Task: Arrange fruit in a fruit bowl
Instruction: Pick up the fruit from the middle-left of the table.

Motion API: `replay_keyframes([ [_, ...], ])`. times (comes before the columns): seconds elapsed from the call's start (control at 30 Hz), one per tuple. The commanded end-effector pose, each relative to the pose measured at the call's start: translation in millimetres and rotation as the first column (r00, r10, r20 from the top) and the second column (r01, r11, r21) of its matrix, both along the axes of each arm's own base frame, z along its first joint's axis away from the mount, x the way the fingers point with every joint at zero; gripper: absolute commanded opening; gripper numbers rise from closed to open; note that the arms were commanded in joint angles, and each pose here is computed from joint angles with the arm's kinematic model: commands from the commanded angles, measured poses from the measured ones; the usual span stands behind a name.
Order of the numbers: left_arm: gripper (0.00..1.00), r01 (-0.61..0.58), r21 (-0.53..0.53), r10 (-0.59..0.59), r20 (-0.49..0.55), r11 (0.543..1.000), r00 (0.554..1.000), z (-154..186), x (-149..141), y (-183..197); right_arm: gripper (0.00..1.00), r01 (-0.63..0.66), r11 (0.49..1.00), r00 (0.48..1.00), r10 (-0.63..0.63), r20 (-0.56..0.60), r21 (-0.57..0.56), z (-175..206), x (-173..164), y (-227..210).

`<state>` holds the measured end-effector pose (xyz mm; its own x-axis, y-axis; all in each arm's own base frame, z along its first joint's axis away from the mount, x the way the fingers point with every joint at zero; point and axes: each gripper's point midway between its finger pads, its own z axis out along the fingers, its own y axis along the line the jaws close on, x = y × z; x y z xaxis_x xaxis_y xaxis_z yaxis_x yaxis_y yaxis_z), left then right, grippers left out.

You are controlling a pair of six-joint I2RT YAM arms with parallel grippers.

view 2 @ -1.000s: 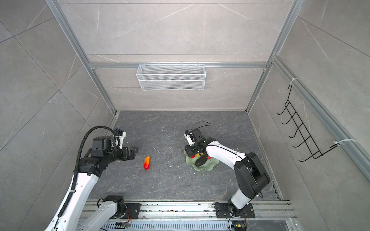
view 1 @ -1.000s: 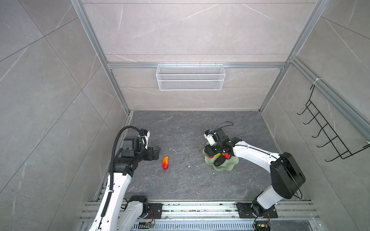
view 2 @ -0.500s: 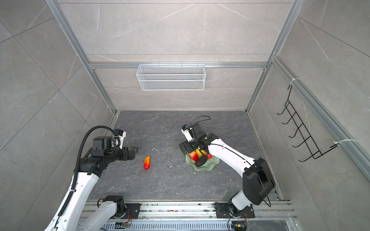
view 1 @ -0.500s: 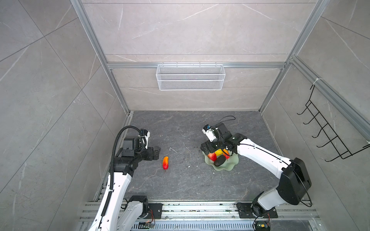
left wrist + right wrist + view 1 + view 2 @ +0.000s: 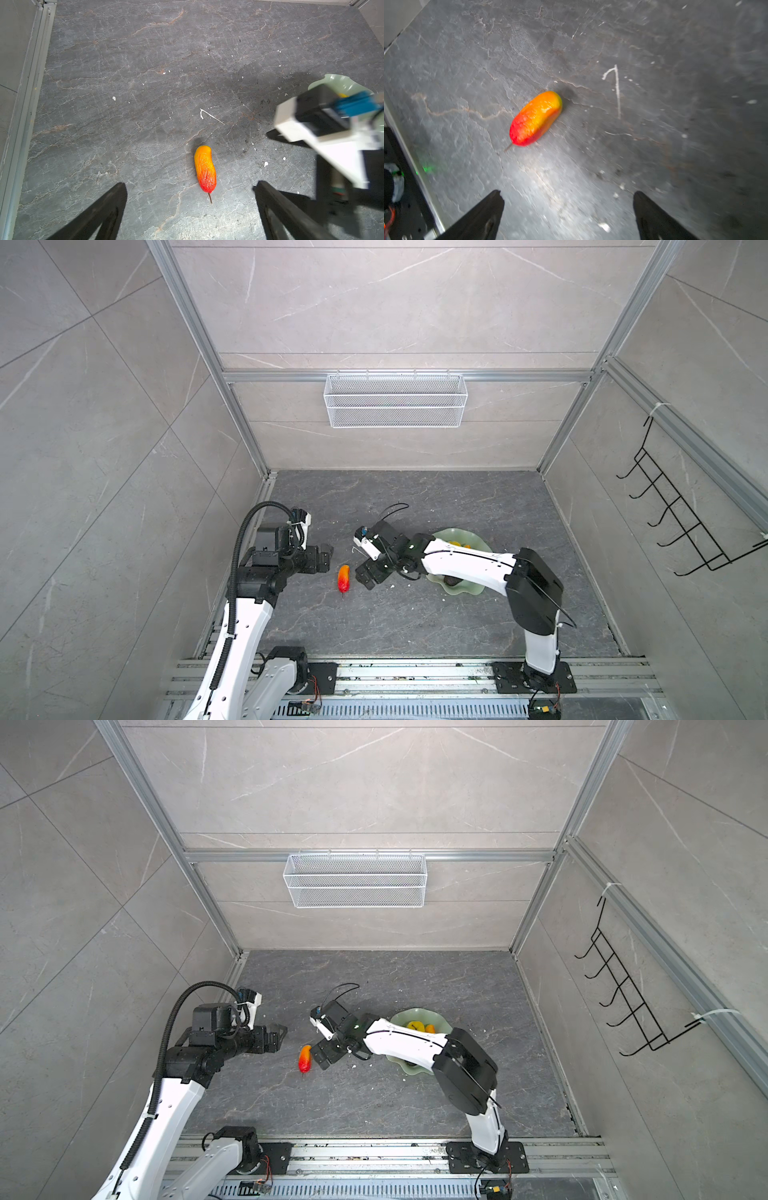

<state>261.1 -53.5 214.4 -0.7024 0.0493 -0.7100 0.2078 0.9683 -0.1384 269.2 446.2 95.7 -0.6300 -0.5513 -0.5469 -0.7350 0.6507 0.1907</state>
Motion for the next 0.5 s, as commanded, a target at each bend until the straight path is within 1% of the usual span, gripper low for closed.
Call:
replay_keyframes([
  [0.0,1.00,0.010,0.012,-0.010,0.047,1.000,0.999,9,3,0,0.99,0.147,0.986,0.989,-0.147,-0.015,0.084,9,17,27],
  [0.13,1.00,0.007,0.015,-0.008,0.054,1.000,0.999,10,2,1,0.99,0.206,0.975,0.978,-0.202,-0.060,0.079,-15,17,47],
  [0.2,1.00,0.007,0.017,-0.008,0.055,1.000,0.998,10,1,1,0.97,0.223,0.973,0.973,-0.218,-0.074,0.063,-29,16,55],
  [0.33,1.00,0.009,0.019,-0.010,0.055,1.000,0.998,10,1,2,0.89,0.220,0.976,0.972,-0.218,-0.088,0.006,-54,12,65],
  [0.47,1.00,0.005,0.022,-0.007,0.058,1.000,0.998,11,0,2,0.79,0.213,0.977,0.973,-0.214,-0.089,-0.016,-65,10,68],
])
